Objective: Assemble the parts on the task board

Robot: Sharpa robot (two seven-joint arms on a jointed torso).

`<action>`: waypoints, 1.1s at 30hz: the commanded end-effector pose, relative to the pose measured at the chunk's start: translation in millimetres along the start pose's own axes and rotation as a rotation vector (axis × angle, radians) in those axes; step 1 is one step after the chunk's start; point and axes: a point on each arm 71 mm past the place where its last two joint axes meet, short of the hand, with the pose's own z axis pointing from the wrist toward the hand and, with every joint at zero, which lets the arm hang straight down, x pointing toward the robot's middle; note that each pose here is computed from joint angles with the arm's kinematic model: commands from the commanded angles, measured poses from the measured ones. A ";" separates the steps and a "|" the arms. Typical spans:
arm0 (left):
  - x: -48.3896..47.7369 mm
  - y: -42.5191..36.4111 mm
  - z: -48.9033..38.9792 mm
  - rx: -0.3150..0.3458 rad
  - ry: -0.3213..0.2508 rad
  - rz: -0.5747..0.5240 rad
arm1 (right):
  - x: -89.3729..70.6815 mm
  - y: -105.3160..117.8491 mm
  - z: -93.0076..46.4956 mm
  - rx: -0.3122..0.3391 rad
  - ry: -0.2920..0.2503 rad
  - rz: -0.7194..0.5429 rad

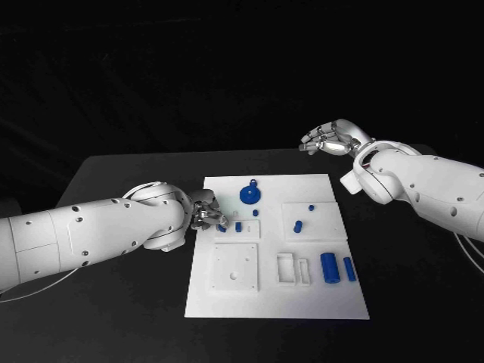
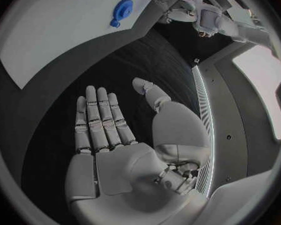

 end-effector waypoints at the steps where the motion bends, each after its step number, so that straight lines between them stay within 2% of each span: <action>1: 10.3 3.2 0.8 -0.013 0.058 0.018 | 0.6 0.1 0.0 -0.005 0.008 0.003; 33: 5.9 7.3 3.1 -0.027 0.027 0.002 | 1.2 -0.1 -0.1 -0.005 0.011 0.004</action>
